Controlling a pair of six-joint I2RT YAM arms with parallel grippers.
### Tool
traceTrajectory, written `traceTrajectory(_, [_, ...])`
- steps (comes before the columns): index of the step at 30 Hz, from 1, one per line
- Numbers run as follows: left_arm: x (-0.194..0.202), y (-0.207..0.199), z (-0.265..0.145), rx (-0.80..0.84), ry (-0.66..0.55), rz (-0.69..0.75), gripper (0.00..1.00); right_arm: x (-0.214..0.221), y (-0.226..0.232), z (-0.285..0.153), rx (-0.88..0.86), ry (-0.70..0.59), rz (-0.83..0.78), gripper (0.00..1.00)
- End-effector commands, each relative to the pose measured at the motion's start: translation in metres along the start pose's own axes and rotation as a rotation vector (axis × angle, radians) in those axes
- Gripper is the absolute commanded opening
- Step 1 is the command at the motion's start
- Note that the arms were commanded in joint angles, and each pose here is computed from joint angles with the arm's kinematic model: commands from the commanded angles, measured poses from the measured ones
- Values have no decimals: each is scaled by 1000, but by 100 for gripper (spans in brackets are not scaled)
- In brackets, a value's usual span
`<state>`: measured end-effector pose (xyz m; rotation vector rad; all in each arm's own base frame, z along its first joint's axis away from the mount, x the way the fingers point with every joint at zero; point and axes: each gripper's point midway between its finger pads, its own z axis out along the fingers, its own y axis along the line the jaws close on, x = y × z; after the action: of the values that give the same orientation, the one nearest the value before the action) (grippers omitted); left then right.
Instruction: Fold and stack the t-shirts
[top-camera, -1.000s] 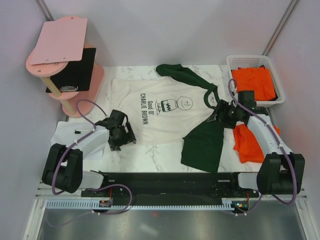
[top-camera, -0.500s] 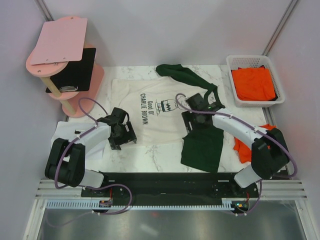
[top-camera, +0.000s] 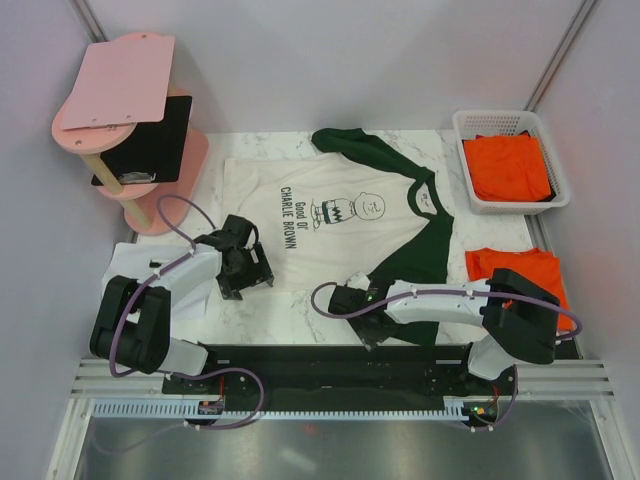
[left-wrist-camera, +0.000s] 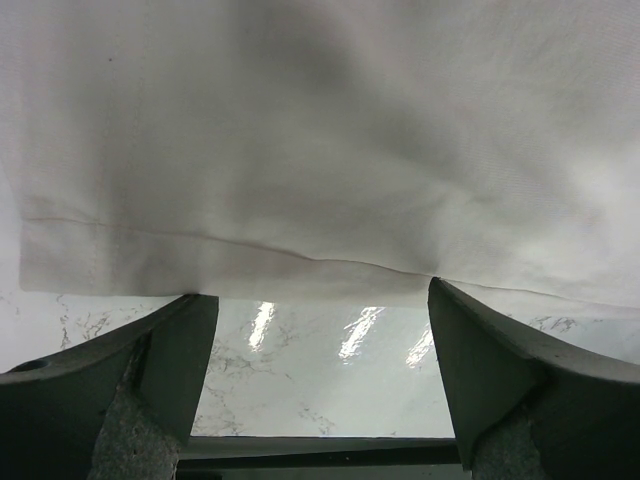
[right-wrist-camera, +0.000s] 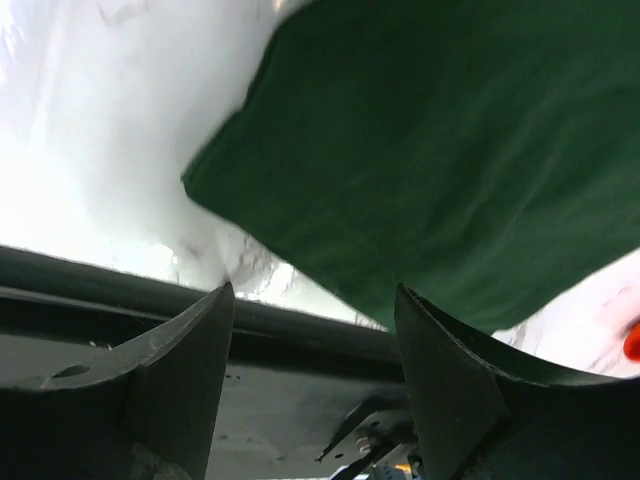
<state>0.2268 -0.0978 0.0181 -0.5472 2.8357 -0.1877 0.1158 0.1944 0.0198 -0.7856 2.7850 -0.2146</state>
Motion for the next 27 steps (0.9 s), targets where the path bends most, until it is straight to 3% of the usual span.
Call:
traceTrajectory(1, [-12, -12, 3, 50, -29, 27, 92, 16, -6, -4, 101, -5, 68, 71])
traceTrajectory(8, [-16, -16, 0, 57, -37, 30, 92, 30, -33, 3, 253, 15, 84, 63])
traceTrajectory(14, [-26, -20, -12, 61, -69, 36, 92, 28, -52, 9, 410, 13, 72, 62])
traceTrajectory(17, [-33, -23, -20, 69, -82, 41, 93, 26, -54, 12, 444, 8, 72, 54])
traceTrajectory(27, [-48, -10, -25, 33, -109, 23, 94, 20, -55, 10, 451, -13, 75, 59])
